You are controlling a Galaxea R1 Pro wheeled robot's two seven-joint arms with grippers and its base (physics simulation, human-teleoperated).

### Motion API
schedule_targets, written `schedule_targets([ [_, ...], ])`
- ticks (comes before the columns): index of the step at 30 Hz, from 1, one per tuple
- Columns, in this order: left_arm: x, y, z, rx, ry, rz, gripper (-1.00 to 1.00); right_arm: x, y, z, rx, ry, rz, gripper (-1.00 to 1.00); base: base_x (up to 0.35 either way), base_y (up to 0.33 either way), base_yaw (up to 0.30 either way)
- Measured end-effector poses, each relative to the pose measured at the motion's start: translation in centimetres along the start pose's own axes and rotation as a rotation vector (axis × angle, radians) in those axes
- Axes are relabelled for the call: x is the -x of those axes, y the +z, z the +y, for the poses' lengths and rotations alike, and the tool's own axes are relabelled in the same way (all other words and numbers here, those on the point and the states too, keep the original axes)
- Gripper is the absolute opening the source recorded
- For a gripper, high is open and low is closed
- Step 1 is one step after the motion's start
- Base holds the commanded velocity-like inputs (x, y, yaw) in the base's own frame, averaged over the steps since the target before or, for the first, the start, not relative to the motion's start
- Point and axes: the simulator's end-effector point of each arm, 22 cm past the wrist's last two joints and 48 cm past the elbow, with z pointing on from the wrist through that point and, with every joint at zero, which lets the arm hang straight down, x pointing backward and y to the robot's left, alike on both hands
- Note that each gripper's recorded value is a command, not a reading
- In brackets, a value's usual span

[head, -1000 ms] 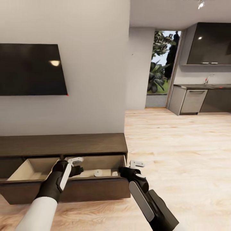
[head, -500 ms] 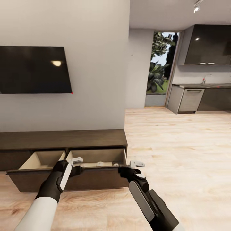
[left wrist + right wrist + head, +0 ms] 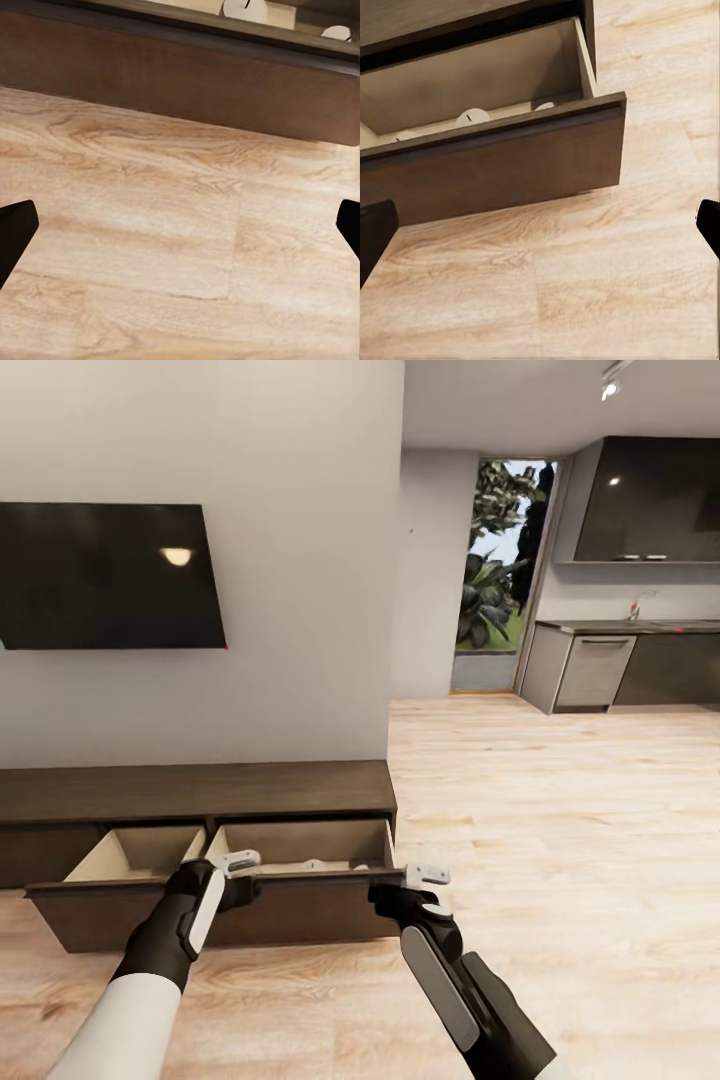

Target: Place each of the two pumpkins and all three candles from the living room inside a cabinet in the living room (use any cabinet), then make sure every cabinet is closed, and position the cauldron so it is next to a table in the living room.

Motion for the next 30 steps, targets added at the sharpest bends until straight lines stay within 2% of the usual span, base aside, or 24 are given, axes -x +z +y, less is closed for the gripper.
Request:
schedule_targets([
  [6, -0.8, 0.9, 0.0, 0.007, 0.008, 0.0, 1.0, -1.7, 0.9, -0.6, -0.01, -0.001, 0.016, 1.0, 0.0, 0.0, 0.0],
  [9, -1.2, 1.4, 0.0, 0.011, 0.015, -0.001, 1.0, -3.9, 2.1, -1.5, -0.034, -0.012, 0.057, 1.0, 0.0, 0.0, 0.0],
  [14, -1.8, 2.3, 0.0, 0.011, 0.022, -0.01, 1.0, -5.4, 2.9, -1.9, -0.043, -0.016, 0.073, 1.0, 0.0, 0.0, 0.0],
  [17, -2.4, 3.4, -0.1, 0.017, 0.036, -0.024, 1.0, -6.6, 3.3, -1.6, -0.041, -0.013, 0.088, 1.0, 0.0, 0.0, 0.0],
  [19, -3.3, 4.7, -0.2, 0.019, 0.037, -0.037, 1.0, -7.0, 3.5, -1.2, -0.035, -0.012, 0.092, 1.0, 0.0, 0.0, 0.0],
  [24, -4.4, 6.3, 0.0, 0.022, 0.034, -0.051, 1.0, -7.9, 4.0, -1.4, -0.035, -0.013, 0.091, 1.0, 0.0, 0.0, 0.0],
  [25, -4.8, 8.0, 0.3, 0.027, 0.019, -0.123, 1.0, -7.4, 4.2, -1.3, -0.033, 0.012, 0.055, 1.0, 0.0, 0.0, 0.0],
  [27, -5.8, 9.0, 0.4, 0.028, 0.016, -0.134, 1.0, -7.6, 4.4, -1.4, -0.033, 0.016, 0.047, 1.0, 0.0, 0.0, 0.0],
  [28, -6.7, 10.2, 0.6, 0.034, 0.014, -0.171, 1.0, -8.6, 4.9, -1.9, -0.047, 0.011, 0.061, 1.0, 0.0, 0.0, 0.0],
  [30, -6.9, 10.6, 0.8, 0.037, 0.016, -0.191, 1.0, -8.9, 5.3, -2.4, -0.058, 0.029, 0.039, 1.0, 0.0, 0.0, 0.0],
])
